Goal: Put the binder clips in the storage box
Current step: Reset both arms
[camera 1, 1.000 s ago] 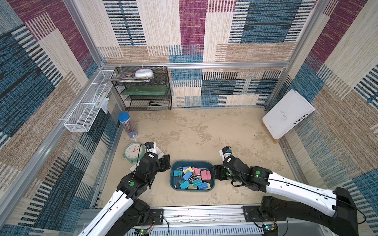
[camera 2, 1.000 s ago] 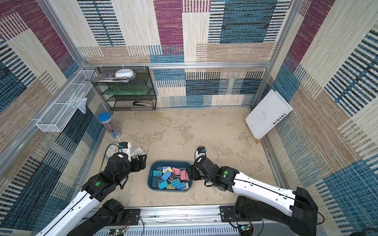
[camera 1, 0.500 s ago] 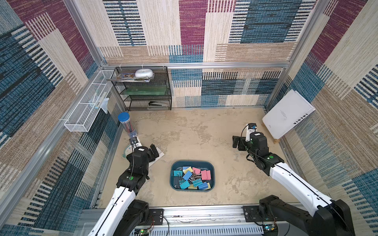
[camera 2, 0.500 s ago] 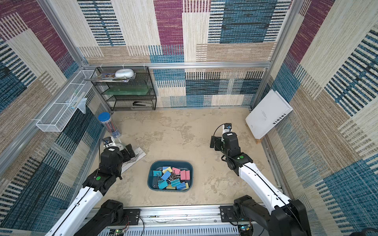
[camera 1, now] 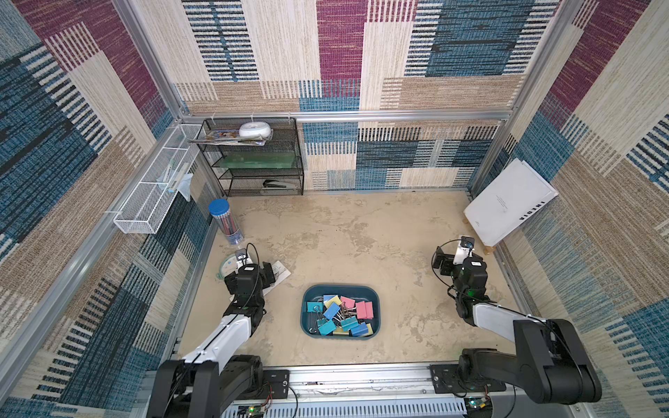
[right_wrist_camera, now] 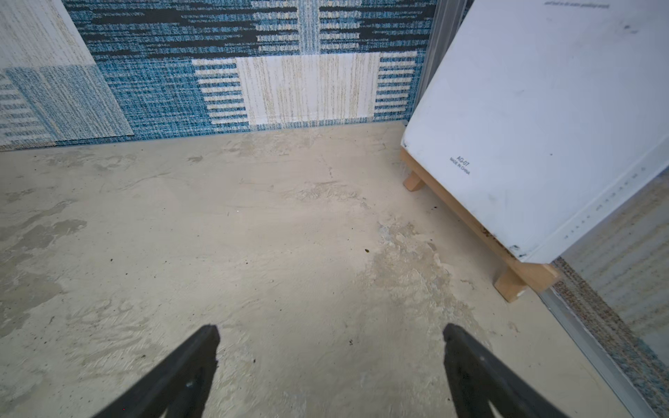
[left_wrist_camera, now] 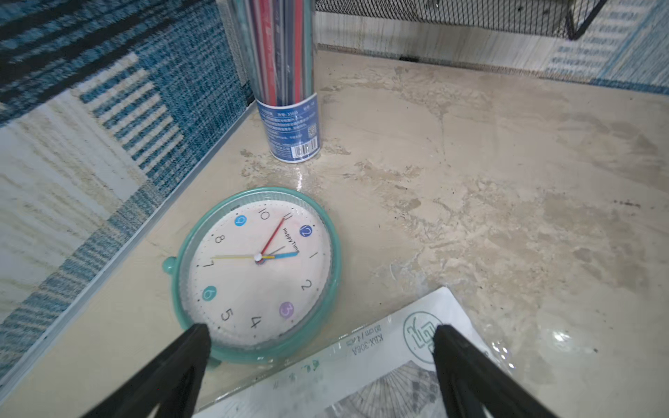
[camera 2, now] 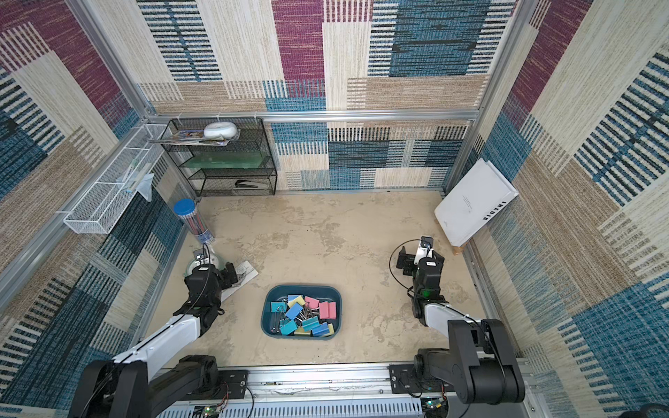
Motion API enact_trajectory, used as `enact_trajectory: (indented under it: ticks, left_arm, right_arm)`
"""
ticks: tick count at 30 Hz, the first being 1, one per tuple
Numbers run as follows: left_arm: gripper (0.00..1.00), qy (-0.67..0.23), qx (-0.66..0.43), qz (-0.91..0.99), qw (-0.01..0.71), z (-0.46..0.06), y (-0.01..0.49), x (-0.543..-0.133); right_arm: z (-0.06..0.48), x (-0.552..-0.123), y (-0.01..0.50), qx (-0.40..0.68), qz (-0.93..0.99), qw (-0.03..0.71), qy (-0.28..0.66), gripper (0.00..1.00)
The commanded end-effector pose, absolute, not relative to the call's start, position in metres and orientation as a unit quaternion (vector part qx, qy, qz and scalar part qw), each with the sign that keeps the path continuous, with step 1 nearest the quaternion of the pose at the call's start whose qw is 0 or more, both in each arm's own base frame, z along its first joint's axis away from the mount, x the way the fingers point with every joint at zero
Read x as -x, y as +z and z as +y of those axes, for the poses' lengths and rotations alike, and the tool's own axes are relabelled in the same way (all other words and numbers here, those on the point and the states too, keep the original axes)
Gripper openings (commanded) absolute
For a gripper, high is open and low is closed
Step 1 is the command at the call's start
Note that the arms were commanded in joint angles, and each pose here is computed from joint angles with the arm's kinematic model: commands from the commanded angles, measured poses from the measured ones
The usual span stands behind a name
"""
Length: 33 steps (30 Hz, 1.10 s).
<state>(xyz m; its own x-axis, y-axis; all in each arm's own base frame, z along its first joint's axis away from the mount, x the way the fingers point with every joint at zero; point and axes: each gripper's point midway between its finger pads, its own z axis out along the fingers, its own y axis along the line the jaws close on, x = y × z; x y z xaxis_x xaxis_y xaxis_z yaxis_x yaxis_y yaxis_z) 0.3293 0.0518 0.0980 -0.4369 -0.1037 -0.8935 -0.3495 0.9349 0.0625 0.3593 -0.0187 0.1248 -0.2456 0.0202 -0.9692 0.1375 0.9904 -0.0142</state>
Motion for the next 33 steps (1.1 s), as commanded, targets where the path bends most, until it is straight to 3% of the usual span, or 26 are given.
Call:
enact_trajectory:
  ticks: [1, 6, 9, 11, 13, 33]
  left_arm:
    - [1.0, 0.117, 0.098, 0.794, 0.588, 0.045, 0.127, -0.36]
    - [1.0, 0.07, 0.091, 0.794, 0.597, 0.039, 0.107, -0.377]
    - [1.0, 0.055, 0.058, 0.82, 0.566, 0.028, 0.091, -0.393]
    - [1.0, 0.055, 0.057, 0.814, 0.576, 0.028, 0.097, -0.399]
    - [1.0, 0.054, 0.058, 0.83, 0.552, 0.028, 0.089, -0.395]
    - [1.0, 0.053, 0.058, 0.823, 0.563, 0.028, 0.093, -0.395]
  right_arm:
    - [-0.007, -0.367, 0.153, -0.01, 0.742, 0.669, -0.035, 1.0]
    - [-0.008, -0.358, 0.147, -0.006, 0.719, 0.694, -0.039, 1.0]
    - [-0.008, -0.364, 0.143, -0.007, 0.711, 0.702, -0.037, 1.0]
    - [-0.017, -0.369, 0.133, -0.029, 0.734, 0.677, -0.043, 1.0]
    - [-0.02, -0.378, 0.128, -0.035, 0.748, 0.662, -0.036, 1.0]
    - [-0.02, -0.379, 0.129, -0.031, 0.75, 0.66, -0.038, 1.0]
